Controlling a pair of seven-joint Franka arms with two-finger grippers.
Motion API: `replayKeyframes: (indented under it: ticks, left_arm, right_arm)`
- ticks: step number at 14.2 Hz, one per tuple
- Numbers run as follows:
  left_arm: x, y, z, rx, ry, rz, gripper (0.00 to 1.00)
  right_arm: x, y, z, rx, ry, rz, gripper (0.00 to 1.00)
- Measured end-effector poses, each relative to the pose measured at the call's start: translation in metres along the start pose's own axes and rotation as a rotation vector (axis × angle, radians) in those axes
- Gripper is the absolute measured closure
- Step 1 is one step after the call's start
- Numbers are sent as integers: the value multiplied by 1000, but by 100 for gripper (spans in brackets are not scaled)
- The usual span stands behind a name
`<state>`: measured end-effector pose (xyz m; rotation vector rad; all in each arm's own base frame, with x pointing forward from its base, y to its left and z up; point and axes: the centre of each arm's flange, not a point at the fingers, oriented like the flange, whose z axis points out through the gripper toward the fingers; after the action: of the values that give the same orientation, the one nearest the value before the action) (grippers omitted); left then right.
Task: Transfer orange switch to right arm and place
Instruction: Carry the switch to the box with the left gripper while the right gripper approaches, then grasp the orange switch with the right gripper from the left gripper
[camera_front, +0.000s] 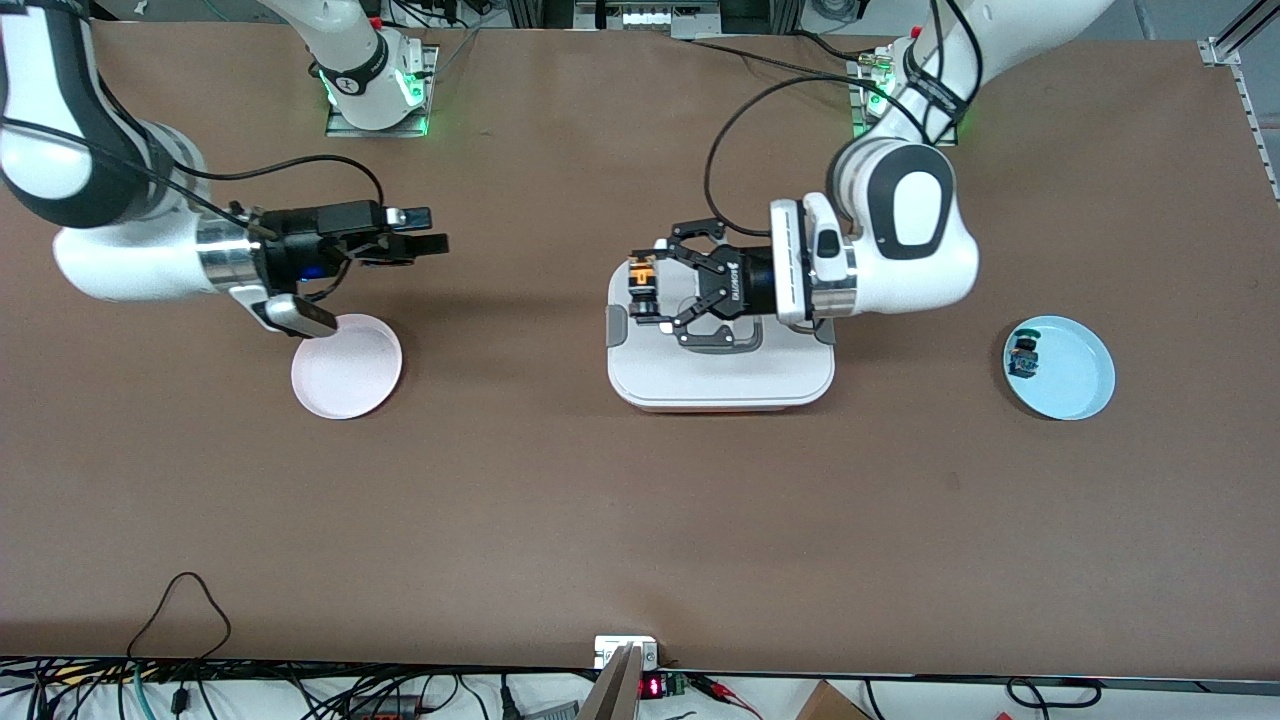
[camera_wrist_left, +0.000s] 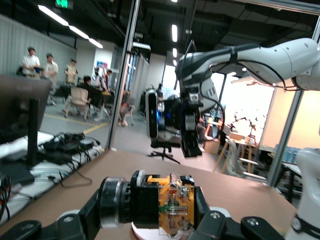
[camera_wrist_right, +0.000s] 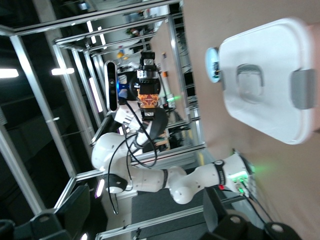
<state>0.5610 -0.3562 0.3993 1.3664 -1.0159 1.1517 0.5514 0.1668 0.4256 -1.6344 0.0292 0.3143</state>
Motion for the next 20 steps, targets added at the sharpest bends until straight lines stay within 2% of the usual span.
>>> replayKeyframes:
  ticks: [3, 7, 14, 17, 20]
  left_arm:
    - [-8, 23, 32, 49, 47, 33, 28]
    - [-19, 56, 68, 55, 77, 18, 28]
    - [-29, 55, 70, 61, 80, 10, 28]
    - [-29, 55, 71, 61, 79, 10, 28]
    - [-29, 55, 71, 61, 79, 10, 28]
  right_arm:
    - [10, 22, 33, 78, -25, 20, 0]
    - [18, 35, 79, 170, -29, 38, 0]
    - [24, 21, 95, 154, -12, -3, 0]
    - [22, 26, 104, 96, -18, -42, 0]
    - [22, 25, 113, 75, -16, -64, 0]
